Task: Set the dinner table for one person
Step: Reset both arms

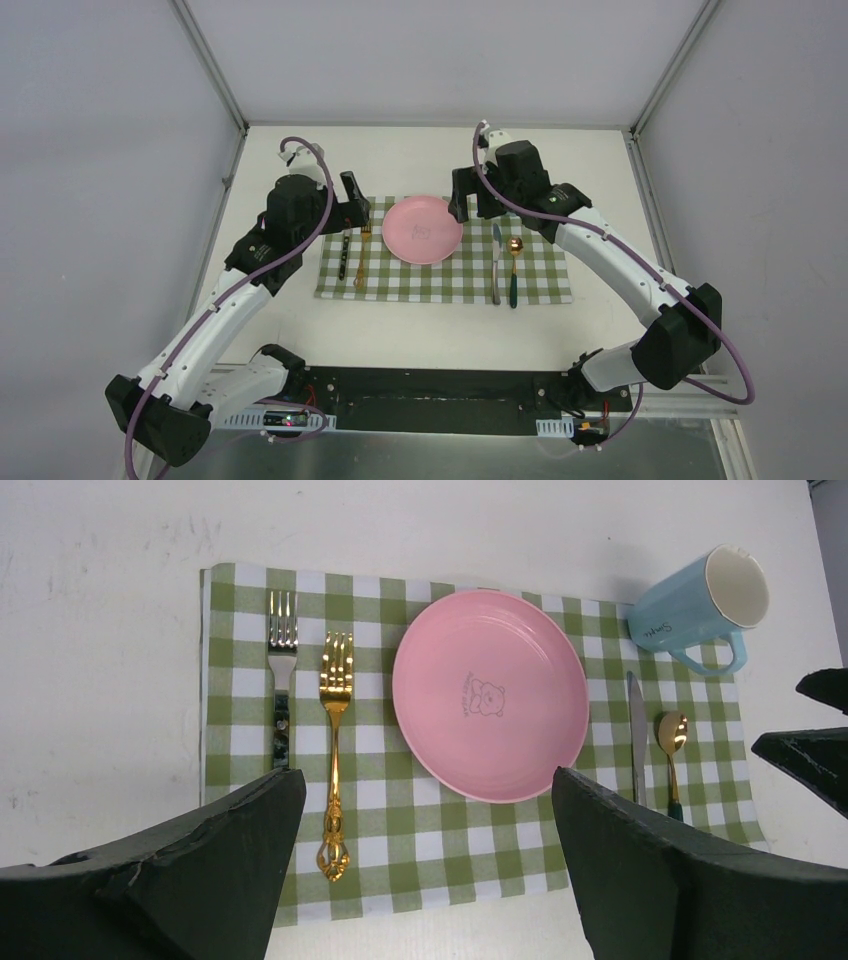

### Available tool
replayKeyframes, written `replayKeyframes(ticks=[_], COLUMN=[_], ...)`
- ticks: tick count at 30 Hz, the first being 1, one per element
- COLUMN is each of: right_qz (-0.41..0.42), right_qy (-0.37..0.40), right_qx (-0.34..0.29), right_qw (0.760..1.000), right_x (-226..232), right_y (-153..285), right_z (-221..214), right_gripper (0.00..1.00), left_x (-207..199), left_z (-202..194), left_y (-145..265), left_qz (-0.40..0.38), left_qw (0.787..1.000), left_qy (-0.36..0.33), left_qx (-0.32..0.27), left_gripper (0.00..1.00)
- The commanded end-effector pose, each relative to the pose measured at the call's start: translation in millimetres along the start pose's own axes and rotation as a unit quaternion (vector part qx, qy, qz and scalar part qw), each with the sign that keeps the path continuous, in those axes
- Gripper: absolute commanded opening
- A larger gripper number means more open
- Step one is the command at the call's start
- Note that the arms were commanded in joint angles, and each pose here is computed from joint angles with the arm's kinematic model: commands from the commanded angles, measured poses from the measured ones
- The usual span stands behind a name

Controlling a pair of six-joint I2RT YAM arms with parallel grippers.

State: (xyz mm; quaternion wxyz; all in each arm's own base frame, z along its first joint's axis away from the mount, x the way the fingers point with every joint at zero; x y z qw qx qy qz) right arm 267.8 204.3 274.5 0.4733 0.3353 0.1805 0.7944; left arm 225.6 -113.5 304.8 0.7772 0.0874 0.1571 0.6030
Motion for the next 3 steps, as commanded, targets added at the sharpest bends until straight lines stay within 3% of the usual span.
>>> replayKeyframes(ticks=[1,3], right_qz=[0.01,0.004], right_qy=[0.01,0.006], right_qx=[-0.038,-0.037], right_qw=[0.999,0.999], right_x=[7.3,6.4], right_y=[14.5,13.1], right_z=[15.8,15.5], right_gripper=[1.0,1.0], left_x=[-0.4,-0.2], left_z=[7.0,7.0], left_y=[-2.2,-1.8], left_qz=[0.005,0.005], left_qw=[1.0,1.0], left_qy=[0.001,0.0], left_qx=[-0.025,-0.026], left_gripper=[0.99,0.98])
Point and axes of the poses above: each gripper's point midway between its finger pads, its own y axis back along the fingers, its own x axis along the line the jaws close on, z = x × y, the point moved 9 cm from there along y, back along the fingers, and after that the axes turned 12 degrees about -y, right-handed, at the moved point
